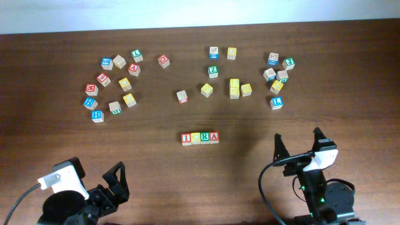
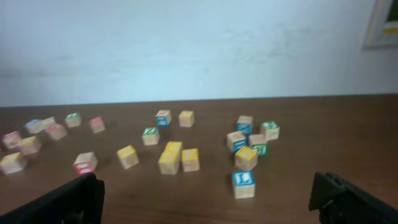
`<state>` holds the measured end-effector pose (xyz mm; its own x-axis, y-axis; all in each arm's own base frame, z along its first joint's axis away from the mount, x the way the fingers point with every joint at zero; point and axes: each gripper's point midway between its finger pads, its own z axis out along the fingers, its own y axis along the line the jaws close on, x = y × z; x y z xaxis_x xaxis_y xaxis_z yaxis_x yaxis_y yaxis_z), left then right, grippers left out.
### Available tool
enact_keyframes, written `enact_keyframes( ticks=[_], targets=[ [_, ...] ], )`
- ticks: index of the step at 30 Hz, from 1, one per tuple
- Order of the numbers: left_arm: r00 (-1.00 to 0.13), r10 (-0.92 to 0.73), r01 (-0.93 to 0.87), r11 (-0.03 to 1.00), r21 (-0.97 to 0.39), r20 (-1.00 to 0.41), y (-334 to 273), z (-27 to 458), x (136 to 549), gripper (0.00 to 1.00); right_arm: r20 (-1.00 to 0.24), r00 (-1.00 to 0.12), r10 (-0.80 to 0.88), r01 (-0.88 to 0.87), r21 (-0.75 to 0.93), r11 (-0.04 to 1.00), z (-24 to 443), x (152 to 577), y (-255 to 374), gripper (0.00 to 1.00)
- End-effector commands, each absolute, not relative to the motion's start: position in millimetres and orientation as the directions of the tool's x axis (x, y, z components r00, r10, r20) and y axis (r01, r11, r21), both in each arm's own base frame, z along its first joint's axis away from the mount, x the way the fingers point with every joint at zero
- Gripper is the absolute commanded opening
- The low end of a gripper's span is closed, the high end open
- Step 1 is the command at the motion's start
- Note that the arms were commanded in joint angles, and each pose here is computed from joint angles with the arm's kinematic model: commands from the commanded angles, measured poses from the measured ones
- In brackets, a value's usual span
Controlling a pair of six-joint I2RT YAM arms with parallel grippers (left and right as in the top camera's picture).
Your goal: Spell out ICRA
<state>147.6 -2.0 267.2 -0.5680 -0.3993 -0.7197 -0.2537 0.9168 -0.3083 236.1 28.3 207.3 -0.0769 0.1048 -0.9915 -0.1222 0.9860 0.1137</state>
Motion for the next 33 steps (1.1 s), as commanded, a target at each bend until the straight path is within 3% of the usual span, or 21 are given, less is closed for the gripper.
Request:
enact_keyframes(
  ticks=[1, 14, 17, 21, 27, 33],
  targets=[
    [-0.558, -0.407, -0.269, 0.913, -0.306, -0.723, 1.0, 267.1, 147.3, 0.99, -0.997, -0.018, 0.081, -0.093, 0.082, 0.992, 216.9, 234.6, 18.5, 0.98],
    [-0.558, -0.407, -0.269, 0.913, -0.306, -0.723, 1.0, 267.1, 147.3, 0.99, -0.992, 0.092, 0.081, -0.100, 0.072, 0.992, 199.3, 244.8, 16.8, 0.98],
    [-0.558, -0.407, -0.269, 0.913, -0.306, -0.723, 0.9, 267.1, 147.3, 0.99, -0.996, 0.056, 0.067, -0.097, 0.061, 0.993, 190.3, 245.5, 16.9, 0.98],
    [-0.559, -0.406, -0.269, 0.913, -0.306, -0.723, 0.9, 267.1, 147.2, 0.99, -0.995, -0.080, 0.065, -0.087, 0.072, 0.994, 156.7, 245.3, 16.7, 0.98],
    [-0.559, -0.406, -0.269, 0.913, -0.306, -0.723, 0.9, 267.0, 147.2, 0.99, -0.997, -0.070, -0.038, -0.098, -0.031, 0.995, 156.9, 245.3, 17.4, 0.98],
    [-0.561, -0.406, -0.270, 0.914, -0.304, -0.722, 1.1, 266.5, 146.8, 0.99, -0.996, -0.079, 0.033, -0.073, 0.039, 0.997, 156.2, 245.5, 14.0, 0.98]
  ],
)
